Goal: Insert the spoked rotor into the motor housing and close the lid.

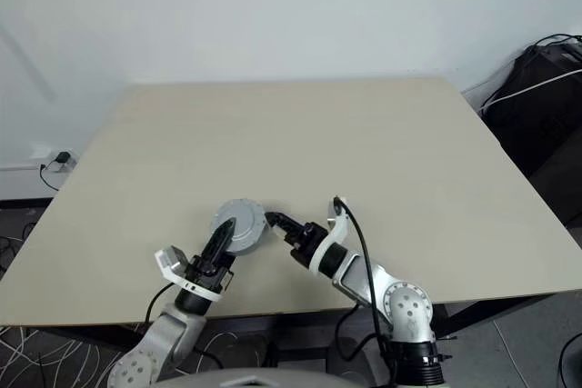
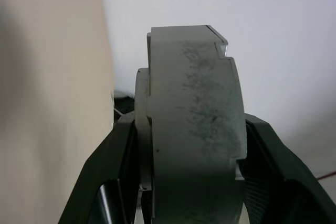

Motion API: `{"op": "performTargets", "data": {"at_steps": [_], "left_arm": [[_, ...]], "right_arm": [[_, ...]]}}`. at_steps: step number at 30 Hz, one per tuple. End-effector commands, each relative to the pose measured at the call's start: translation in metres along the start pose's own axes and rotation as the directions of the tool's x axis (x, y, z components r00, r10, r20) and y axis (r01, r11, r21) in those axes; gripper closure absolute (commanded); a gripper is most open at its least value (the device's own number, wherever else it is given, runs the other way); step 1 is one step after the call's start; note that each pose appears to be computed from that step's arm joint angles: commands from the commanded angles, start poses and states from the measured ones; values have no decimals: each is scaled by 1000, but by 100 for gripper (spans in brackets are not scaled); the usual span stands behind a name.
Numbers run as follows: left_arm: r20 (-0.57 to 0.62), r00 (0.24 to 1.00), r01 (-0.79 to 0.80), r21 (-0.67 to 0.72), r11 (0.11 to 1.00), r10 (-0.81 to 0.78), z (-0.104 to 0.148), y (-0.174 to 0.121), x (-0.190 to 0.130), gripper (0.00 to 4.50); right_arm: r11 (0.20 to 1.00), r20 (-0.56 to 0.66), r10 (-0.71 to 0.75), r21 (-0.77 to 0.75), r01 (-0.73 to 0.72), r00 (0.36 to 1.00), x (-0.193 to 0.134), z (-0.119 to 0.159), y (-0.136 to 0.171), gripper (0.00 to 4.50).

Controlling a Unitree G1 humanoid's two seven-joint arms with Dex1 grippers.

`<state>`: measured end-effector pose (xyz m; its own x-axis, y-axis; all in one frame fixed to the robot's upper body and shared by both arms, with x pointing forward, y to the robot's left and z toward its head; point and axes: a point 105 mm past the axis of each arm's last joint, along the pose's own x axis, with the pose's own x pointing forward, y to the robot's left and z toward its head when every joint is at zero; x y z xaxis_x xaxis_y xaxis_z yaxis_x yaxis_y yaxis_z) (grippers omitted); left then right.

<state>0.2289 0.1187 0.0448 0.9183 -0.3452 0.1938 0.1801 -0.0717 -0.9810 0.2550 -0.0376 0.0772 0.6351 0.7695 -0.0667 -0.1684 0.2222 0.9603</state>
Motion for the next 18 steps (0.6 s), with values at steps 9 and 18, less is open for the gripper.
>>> {"op": "performTargets", "data": {"at_steps": [9, 18], "left_arm": [[137, 988, 53, 126, 991, -70, 37, -19, 21, 237], [192, 981, -76, 233, 969, 31, 71, -7, 36, 237]], "right_arm": [[833, 28, -94, -546, 94, 995, -13, 13, 0, 0], [336, 58, -98, -938, 88, 993, -32, 10, -15, 0]]}}
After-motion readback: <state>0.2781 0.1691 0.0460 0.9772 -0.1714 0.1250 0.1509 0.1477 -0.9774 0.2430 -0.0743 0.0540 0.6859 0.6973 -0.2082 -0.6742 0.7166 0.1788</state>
